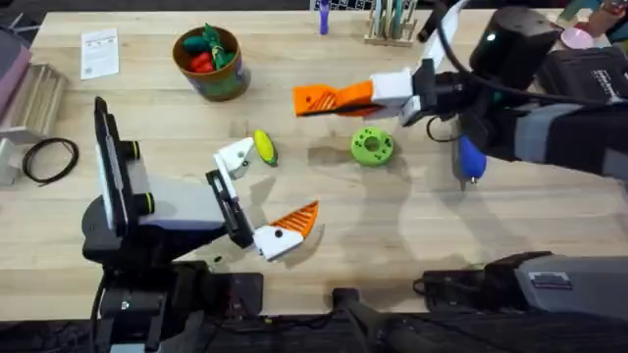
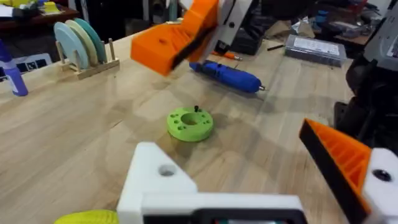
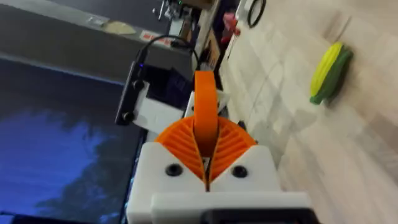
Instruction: Pick up the gripper from the table and insert it into the empty holder that is missing its gripper. Then pick up a screw, insert it into the mounting hole, and use the screwdriver to tighten it. Finally, clean up the table by picking up the vegetable and placing it into the bucket.
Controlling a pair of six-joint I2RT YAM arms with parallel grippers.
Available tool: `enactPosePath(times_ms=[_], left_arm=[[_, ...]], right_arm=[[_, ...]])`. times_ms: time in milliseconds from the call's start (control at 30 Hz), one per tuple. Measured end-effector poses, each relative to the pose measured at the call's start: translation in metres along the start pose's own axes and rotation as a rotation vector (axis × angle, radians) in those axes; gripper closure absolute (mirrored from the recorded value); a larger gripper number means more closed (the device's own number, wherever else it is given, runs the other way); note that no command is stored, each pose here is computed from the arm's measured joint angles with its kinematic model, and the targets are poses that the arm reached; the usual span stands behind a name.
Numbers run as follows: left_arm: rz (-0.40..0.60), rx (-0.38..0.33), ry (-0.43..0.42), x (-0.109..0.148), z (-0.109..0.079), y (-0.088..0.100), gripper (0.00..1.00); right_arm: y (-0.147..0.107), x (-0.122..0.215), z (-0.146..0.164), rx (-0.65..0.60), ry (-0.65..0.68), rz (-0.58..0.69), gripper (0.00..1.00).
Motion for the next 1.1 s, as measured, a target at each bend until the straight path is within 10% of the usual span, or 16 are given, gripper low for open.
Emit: enactPosePath(times_ms=[1100], left_arm=[[0.0, 0.0, 0.0, 0.0, 0.0, 0.0, 0.015]], right_arm=[[-0.063, -0.056, -0.028, -0.167, 0.127, 0.386, 0.992]])
Point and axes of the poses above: each hand's point on the last joint's axis, 136 mm out from that joint toward the fingers, its own x axis back along the fingers, its own z axis along the line the jaws close on, y = z × x, the point moved 1 cm from there along x, back along the fingers, and after that the axes turned 2 degrees about -x, right-handed, at the moved point
